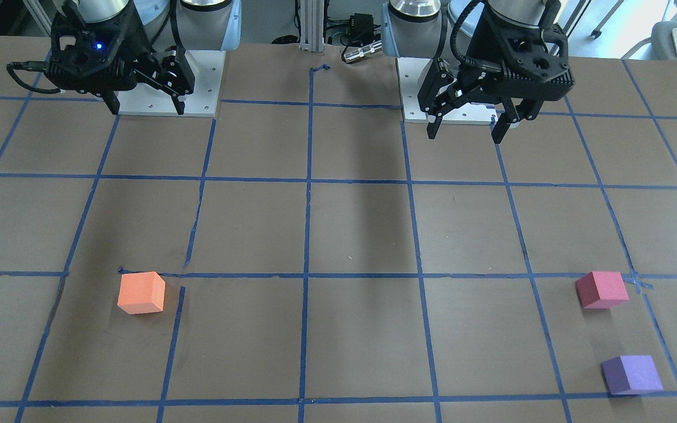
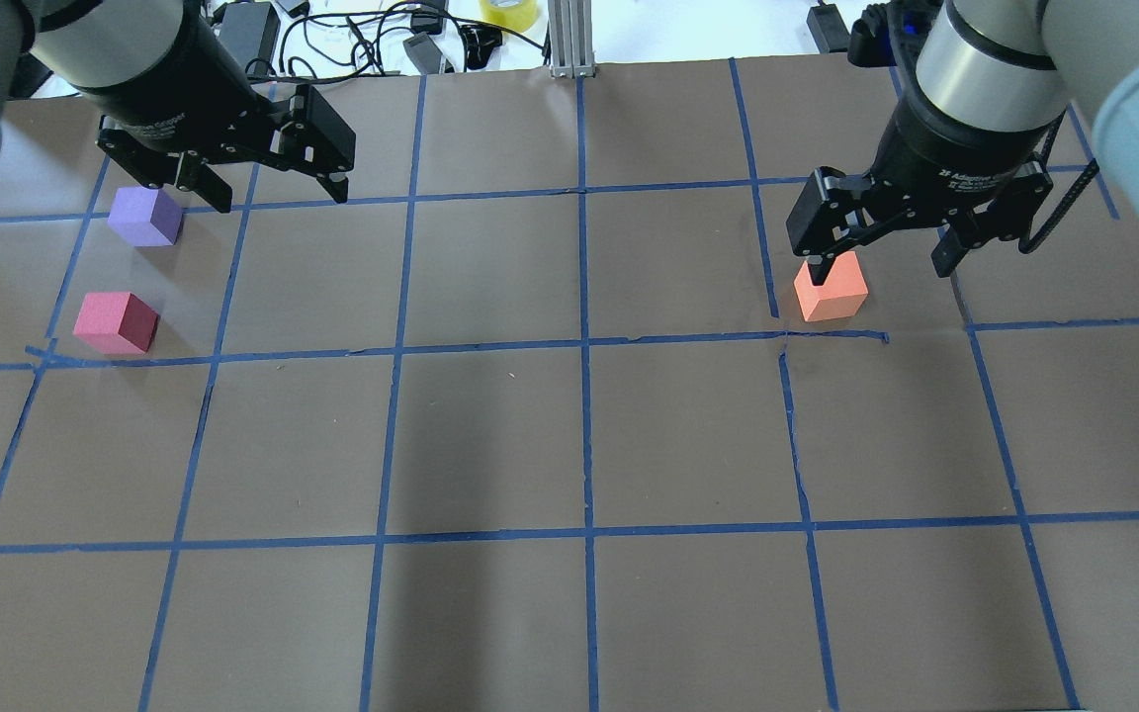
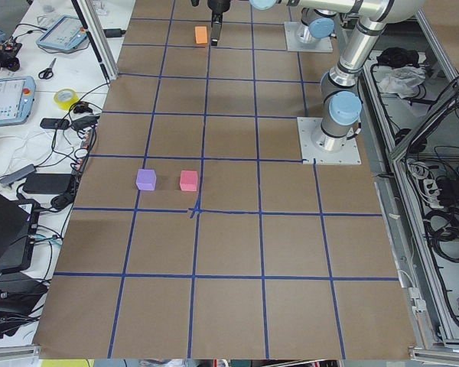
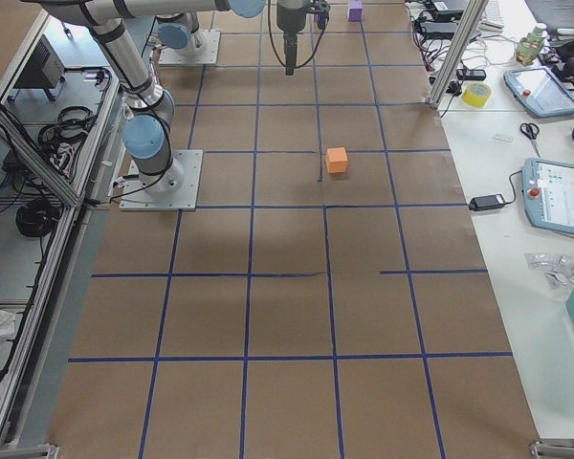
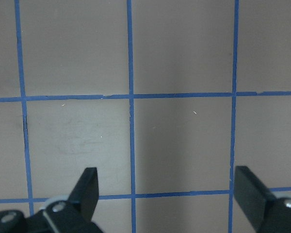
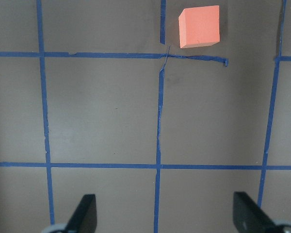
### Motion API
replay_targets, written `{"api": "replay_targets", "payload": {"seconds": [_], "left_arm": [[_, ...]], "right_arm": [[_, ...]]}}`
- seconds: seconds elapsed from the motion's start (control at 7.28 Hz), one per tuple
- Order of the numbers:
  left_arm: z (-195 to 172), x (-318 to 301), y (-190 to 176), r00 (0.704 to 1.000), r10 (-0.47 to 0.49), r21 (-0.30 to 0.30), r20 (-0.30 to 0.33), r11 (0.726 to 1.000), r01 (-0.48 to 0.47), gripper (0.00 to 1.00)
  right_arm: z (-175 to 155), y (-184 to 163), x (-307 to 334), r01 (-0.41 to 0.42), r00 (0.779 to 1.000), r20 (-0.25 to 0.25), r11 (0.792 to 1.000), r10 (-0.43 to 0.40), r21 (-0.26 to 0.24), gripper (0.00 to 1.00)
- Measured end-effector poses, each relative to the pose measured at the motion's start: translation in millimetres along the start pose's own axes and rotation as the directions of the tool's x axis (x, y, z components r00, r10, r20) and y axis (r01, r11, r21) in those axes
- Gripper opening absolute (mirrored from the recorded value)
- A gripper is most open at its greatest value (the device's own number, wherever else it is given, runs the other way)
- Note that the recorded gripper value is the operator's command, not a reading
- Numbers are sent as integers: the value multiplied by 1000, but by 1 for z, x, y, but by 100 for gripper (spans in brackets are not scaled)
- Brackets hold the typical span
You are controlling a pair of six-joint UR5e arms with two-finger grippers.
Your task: Arrange blocks in a line
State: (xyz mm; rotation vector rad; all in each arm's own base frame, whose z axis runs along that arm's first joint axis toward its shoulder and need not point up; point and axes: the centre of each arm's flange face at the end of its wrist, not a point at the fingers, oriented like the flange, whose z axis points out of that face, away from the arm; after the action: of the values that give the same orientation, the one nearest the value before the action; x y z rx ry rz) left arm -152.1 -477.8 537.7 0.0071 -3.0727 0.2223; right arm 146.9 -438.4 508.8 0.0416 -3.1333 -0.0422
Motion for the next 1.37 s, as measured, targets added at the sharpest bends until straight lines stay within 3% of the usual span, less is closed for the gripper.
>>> {"api": "replay_targets", "payload": {"seconds": [1.37], "left_arm": [[-1,-1,-1,1000,-3,2,1,1000,3,100]], "right_arm": [[4,-7,0,0,1000,0,1000,0,29,100]]}}
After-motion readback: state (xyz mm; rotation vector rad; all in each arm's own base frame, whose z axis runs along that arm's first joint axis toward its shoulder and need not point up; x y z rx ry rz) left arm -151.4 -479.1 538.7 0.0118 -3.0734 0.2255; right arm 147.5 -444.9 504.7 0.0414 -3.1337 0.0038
